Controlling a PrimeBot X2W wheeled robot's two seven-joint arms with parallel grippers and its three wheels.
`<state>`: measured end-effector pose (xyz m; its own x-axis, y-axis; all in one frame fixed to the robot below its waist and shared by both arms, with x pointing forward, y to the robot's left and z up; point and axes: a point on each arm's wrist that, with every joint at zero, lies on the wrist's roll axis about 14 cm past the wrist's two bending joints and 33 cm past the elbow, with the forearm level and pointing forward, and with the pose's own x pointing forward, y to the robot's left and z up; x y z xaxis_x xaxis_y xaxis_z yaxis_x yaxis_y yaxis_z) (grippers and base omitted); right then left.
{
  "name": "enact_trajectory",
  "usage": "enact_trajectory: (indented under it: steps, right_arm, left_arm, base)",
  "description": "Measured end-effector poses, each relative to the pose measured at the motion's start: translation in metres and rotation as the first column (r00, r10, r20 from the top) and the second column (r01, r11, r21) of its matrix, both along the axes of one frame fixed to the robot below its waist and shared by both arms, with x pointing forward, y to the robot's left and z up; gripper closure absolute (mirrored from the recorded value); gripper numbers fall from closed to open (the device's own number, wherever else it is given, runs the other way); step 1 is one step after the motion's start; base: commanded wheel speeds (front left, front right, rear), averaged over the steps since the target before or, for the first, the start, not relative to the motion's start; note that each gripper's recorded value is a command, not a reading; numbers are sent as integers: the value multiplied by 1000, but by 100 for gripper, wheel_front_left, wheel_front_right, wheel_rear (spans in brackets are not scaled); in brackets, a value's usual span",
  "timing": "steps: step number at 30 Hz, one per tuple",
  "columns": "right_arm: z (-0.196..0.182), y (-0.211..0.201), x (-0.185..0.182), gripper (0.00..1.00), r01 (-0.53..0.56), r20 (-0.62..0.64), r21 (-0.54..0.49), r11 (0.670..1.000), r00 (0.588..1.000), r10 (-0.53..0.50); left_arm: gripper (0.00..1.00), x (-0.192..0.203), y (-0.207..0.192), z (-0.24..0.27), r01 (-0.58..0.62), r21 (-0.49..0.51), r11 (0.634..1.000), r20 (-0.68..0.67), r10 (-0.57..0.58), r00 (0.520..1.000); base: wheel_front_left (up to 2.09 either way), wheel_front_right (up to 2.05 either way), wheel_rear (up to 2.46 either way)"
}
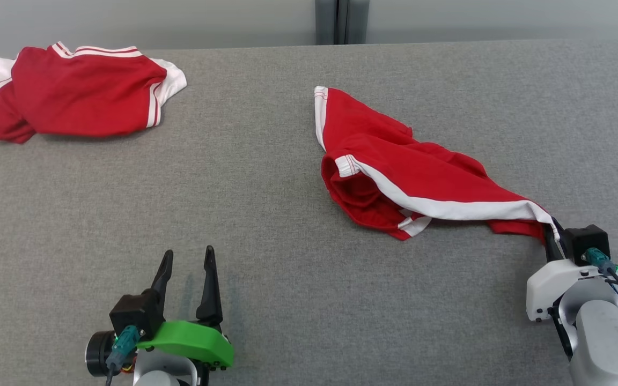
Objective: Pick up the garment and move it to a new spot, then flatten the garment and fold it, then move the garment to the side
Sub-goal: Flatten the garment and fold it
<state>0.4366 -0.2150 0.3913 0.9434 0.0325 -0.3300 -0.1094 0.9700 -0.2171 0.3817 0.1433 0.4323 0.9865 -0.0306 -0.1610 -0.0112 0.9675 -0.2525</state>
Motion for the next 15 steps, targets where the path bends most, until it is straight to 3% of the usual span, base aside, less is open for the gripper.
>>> enact_trajectory:
  steps: [1, 3, 4, 7, 8, 9, 10, 15]
  right_arm:
    - [1, -2, 0, 100, 6, 3, -1, 1000, 1000, -6]
    - [6, -5, 0, 65, 10, 18, -7, 1000, 1000, -10]
    - [7, -6, 0, 57, 12, 23, -8, 1000, 1000, -12]
    - [8, -10, -5, 56, 22, 27, -11, 1000, 999, -22]
    - [9, -11, -6, 45, 25, 28, -12, 1000, 999, -25]
    - [10, -13, -7, 18, 30, 31, -10, 999, 999, -30]
    - [11, -14, -8, 0, 34, 34, -10, 999, 999, -33]
    - [21, -16, -10, 0, 42, 70, 3, 999, 997, -42]
  left_arm:
    - [0, 0, -1, 0, 3, 0, 1000, 0, -3, 1000]
    - [0, 1, -3, 0, 8, 0, 1000, 0, -8, 1000]
    - [0, 1, -4, 0, 11, 1, 1000, 1, -11, 1000]
    - [0, 2, -6, 1, 18, 2, 1000, 5, -18, 1000]
    - [0, 2, -6, 2, 19, 2, 1000, 6, -19, 1000]
    - [0, 2, -7, 2, 21, 1, 1000, 8, -21, 1000]
    - [0, 3, -7, 3, 22, 1, 1000, 10, -22, 1000]
    - [0, 4, -10, 6, 31, 0, 1000, 21, -31, 999]
  base:
    - [0, 0, 0]
    - [0, 0, 0]
    - [0, 0, 0]
    - [0, 0, 0]
    - [0, 0, 0]
    - [0, 0, 0]
    - [0, 0, 0]
    - [0, 0, 0]
